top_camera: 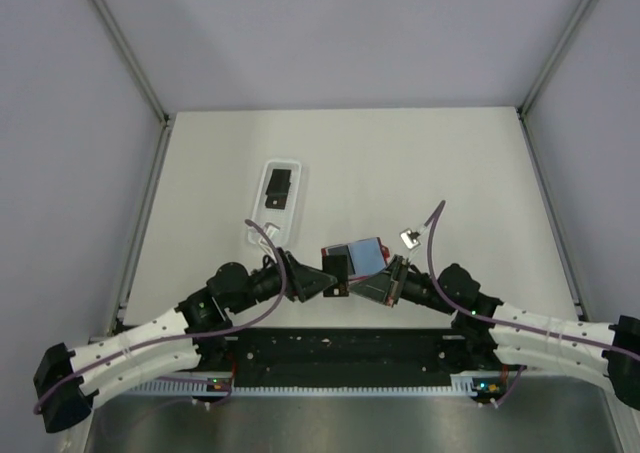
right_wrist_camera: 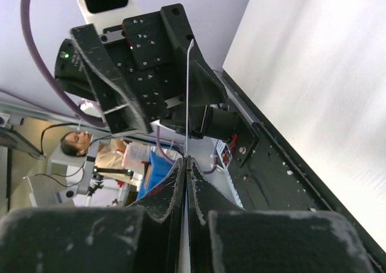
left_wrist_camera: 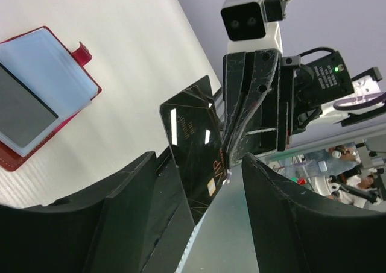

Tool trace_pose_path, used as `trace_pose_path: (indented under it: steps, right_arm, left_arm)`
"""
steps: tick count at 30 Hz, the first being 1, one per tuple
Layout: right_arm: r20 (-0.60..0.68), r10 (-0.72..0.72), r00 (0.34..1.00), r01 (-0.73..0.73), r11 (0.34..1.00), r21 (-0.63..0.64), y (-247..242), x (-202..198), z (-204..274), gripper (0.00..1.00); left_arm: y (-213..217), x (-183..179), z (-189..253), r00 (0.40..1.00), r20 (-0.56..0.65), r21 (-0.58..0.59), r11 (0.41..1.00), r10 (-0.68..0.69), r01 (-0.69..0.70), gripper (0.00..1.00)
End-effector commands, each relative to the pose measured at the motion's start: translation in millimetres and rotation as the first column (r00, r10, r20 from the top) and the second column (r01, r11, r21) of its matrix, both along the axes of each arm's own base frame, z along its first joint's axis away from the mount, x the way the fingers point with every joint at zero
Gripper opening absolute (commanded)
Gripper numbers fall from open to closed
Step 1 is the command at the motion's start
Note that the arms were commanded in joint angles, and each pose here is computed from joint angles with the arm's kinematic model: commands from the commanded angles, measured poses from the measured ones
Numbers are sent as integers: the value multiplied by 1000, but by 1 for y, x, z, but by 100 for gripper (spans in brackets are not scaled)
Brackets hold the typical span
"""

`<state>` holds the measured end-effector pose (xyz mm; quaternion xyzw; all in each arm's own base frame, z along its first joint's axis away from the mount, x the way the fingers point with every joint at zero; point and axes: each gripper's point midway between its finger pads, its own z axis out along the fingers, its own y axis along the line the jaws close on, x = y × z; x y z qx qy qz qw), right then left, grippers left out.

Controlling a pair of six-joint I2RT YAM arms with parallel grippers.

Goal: Put the credit cards into the card holder
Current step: Pick up the credit card at the corner of the board.

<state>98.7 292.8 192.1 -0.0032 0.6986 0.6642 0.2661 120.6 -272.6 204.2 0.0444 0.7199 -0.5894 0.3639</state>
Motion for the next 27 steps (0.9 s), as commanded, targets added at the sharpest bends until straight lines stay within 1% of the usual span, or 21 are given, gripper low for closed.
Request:
trace_pose_path:
  steps: [1, 3, 4, 5, 6, 8, 9, 10, 12, 14, 16, 18, 23, 27]
  right_arm:
    - [41, 13, 999, -17, 996, 84, 0, -1, 22, 0]
    - [38, 11, 999, -14, 997, 79, 0, -1, 20, 0]
    - [37, 9, 999, -12, 997, 78, 0, -1, 20, 0]
    - [38, 6, 999, -9, 997, 76, -1, 0, 20, 0]
    - [39, 3, 999, -5, 997, 72, -1, 0, 19, 0]
    - [48, -4, 999, 1, 998, 64, -2, 1, 21, 0]
    - [53, -6, 999, 4, 999, 51, -2, 2, 19, 0]
    - [61, -12, 998, 9, 999, 48, -2, 3, 21, 0]
    - [79, -22, 997, 19, 999, 41, -3, 4, 24, 12]
    - [91, -29, 995, 26, 999, 33, -4, 5, 25, 21]
    - [104, -30, 994, 27, 999, 34, -4, 5, 29, 29]
    - [109, -30, 994, 27, 999, 27, -4, 6, 29, 33]
    - [117, -26, 993, 23, 999, 24, -1, 7, 31, 38]
    - [130, -27, 991, 23, 999, 30, -2, 7, 34, 38]
  left_arm:
    - [-4, -5, 16, 999, 35, -72, 997, -39, 42, 59]
    - [-4, -5, 19, 998, 41, -81, 996, -37, 41, 47]
    - [-3, -5, 19, 999, 41, -81, 996, -34, 38, 38]
    - [-3, -5, 20, 998, 42, -82, 996, -37, 41, 32]
    - [-3, -5, 19, 999, 41, -81, 996, -36, 39, 23]
    - [-3, -6, 19, 998, 39, -80, 996, -41, 44, 8]
    - [-3, -6, 18, 998, 37, -79, 996, -41, 44, 2]
    - [-4, -7, 17, 998, 33, -78, 996, -47, 49, 0]
    - [-4, -8, 18, 998, 33, -81, 995, -52, 54, 0]
    - [-4, -9, 18, 998, 35, -87, 994, -59, 62, 0]
    - [-5, -10, 18, 997, 34, -88, 994, -67, 70, 0]
    - [-7, -12, 18, 996, 33, -86, 993, -79, 82, 0]
    - [-17, -21, 23, 986, 40, -93, 982, -162, 166, 0]
    - [-24, -22, 19, 982, 22, -71, 979, -187, 189, 0]
